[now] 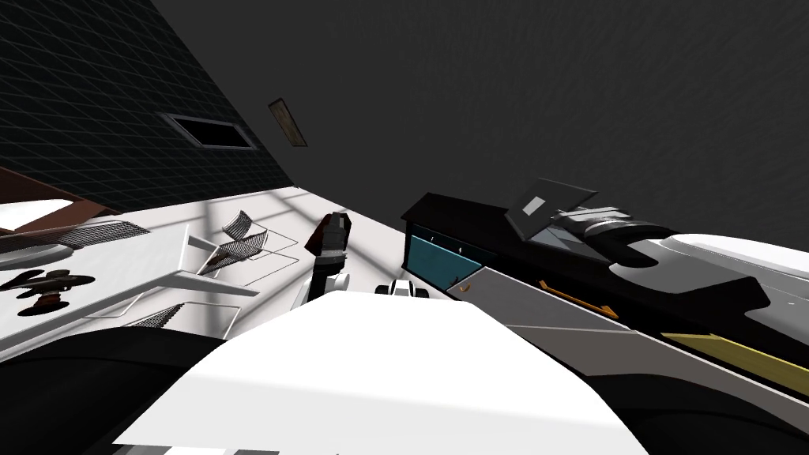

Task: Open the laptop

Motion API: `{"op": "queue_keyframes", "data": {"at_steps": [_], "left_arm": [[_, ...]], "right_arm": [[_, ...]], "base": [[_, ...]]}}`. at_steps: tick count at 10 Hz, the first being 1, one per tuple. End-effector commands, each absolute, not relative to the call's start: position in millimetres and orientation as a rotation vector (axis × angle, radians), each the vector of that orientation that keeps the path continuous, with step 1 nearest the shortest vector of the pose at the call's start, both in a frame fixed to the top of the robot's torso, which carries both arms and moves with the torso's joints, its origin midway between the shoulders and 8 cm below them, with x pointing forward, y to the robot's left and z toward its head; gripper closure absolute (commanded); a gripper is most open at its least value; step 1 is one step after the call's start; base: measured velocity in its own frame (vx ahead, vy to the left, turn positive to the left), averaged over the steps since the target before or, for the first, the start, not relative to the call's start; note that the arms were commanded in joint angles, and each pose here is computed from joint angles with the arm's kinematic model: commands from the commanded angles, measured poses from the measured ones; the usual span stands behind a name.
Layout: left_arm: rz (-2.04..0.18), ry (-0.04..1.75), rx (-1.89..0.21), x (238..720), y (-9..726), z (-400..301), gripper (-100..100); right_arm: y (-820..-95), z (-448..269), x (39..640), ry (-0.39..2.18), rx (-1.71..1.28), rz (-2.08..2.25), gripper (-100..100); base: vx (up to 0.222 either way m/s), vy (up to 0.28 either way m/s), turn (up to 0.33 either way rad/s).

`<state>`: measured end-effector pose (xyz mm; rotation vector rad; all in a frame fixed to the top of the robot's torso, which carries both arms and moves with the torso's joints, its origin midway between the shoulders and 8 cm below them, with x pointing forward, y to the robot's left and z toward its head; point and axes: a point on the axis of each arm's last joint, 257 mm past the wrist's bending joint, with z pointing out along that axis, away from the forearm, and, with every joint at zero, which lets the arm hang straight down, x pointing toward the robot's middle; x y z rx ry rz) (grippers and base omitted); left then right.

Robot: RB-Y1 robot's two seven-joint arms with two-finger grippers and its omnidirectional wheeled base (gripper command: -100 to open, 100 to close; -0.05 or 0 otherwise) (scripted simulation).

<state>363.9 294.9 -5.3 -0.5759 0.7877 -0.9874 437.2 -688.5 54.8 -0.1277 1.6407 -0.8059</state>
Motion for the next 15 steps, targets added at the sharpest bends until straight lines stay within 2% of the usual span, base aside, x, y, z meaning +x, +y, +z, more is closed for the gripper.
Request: {"op": "queue_keyframes", "data": {"at_steps": [1, 3, 15], "left_arm": [[-0.987, 0.788, -0.576, 364, 295, -5, 0], [-0.987, 0.788, -0.576, 364, 295, -5, 0], [-0.987, 0.788, -0.576, 364, 295, -5, 0]], "right_arm": [[-699, 52, 431, 1.63, 0.001, -0.7, 100], [-699, 53, 432, 1.628, 0.006, -0.694, 100], [-738, 7, 404, 1.498, 0.476, -0.3, 100]], "base": [[-0.048, -0.063, 0.037], [-0.038, -0.055, 0.025], [-0.04, -0.043, 0.056]]}}
